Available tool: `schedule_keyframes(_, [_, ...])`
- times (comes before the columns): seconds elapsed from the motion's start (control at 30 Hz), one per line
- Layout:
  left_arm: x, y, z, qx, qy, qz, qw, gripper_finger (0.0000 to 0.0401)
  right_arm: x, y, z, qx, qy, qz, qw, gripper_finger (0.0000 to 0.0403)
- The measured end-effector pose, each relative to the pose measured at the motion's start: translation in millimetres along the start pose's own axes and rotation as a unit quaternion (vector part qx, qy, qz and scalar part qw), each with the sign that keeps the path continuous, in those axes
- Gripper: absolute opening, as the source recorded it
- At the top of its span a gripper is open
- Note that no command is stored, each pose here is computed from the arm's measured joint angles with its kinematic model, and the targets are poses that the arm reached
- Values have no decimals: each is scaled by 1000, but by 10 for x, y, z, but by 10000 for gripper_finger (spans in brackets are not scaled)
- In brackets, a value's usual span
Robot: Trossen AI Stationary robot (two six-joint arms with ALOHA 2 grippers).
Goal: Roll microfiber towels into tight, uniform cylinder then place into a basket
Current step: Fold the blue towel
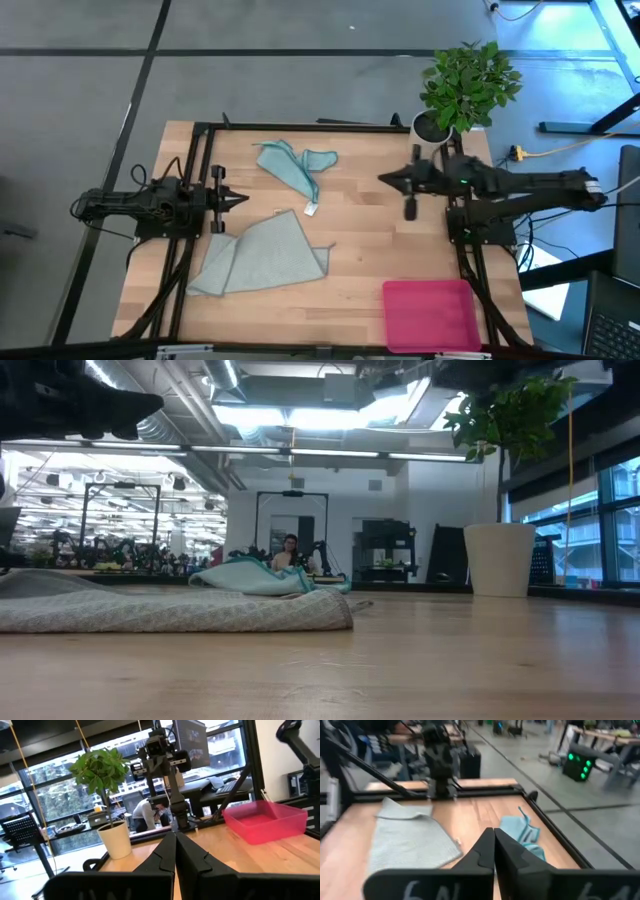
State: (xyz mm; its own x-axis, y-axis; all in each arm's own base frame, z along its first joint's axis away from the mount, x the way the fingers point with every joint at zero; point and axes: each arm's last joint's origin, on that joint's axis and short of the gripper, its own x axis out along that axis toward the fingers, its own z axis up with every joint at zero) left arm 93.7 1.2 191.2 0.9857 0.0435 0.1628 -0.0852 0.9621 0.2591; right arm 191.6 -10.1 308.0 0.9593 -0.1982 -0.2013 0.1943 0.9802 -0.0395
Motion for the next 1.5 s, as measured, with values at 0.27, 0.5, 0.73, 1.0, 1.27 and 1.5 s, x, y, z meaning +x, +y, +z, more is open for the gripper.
schedule_keyframes(0.27, [0,0,-2,25,1,0,1000,0,599,-120,148,48,70,-47,995,59])
schedule_keyframes(0.5, [0,0,-1,26,1,0,1000,0,1029,-380,109,132,167,-115,970,114])
schedule_keyframes(0.73, [0,0,1,24,0,0,1000,0,1445,-763,28,222,234,-184,929,142])
schedule_keyframes(1.0, [0,0,1,9,0,0,1000,0,1868,-1143,-267,261,324,-207,886,144])
schedule_keyframes(1.27, [0,0,1,8,0,0,1000,0,2195,-1408,-547,289,368,-202,861,144])
schedule_keyframes(1.5, [0,-1,3,7,0,-2,1000,0,2407,-1616,-717,311,385,-195,847,144])
